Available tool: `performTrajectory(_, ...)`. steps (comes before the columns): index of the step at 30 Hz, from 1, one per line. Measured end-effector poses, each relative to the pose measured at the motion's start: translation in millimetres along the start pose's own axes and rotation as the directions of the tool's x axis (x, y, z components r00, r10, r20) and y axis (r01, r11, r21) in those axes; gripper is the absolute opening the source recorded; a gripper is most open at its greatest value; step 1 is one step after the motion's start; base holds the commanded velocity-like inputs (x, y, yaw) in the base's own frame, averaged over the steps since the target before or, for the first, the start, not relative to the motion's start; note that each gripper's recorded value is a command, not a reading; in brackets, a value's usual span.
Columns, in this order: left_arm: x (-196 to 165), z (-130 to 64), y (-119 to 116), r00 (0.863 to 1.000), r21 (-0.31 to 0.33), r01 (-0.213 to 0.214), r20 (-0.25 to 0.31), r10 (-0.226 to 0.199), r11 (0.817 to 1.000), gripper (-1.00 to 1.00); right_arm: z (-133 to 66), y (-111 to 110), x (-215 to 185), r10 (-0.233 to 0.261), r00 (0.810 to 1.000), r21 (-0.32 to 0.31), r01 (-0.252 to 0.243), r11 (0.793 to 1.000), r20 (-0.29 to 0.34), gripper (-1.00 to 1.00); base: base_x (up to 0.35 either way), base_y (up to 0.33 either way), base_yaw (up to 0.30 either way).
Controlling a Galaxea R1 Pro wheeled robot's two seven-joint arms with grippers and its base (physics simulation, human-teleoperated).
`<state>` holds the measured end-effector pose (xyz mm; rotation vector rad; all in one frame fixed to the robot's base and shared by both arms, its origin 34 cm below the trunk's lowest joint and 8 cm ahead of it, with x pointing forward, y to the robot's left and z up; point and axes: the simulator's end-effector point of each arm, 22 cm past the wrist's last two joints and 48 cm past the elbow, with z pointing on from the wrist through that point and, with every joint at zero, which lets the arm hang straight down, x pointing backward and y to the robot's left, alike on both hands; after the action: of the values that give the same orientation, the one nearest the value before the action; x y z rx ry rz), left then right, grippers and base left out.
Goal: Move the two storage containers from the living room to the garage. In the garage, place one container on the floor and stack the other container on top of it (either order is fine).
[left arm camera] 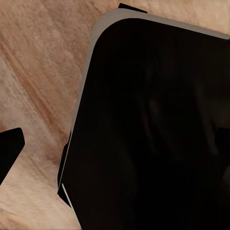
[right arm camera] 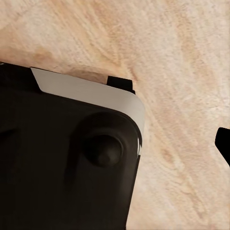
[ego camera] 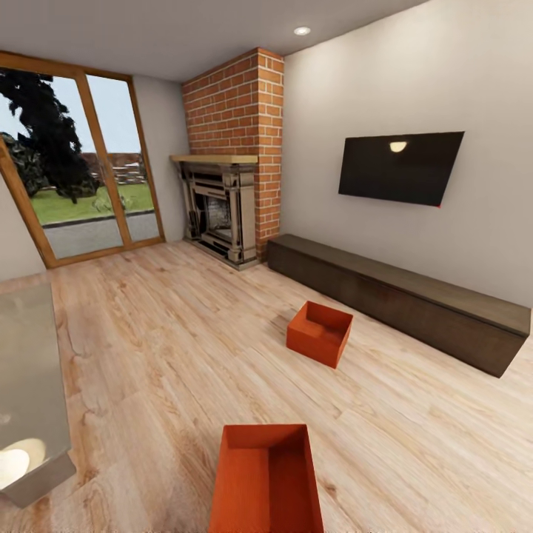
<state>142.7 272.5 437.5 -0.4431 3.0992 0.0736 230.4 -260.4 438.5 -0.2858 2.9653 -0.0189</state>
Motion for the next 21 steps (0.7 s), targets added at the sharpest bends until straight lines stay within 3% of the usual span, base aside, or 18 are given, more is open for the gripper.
performTrajectory(21, 12.3, -0.1, 3.6, 0.999, -0.009, -0.002, -0.032, 0.002, 1.000, 1.00, 0.7, 2.2, 12.6, 0.005, 0.999, -0.005, -0.006, 1.000, -0.032, 1.00, 0.000, 0.000, -0.048)
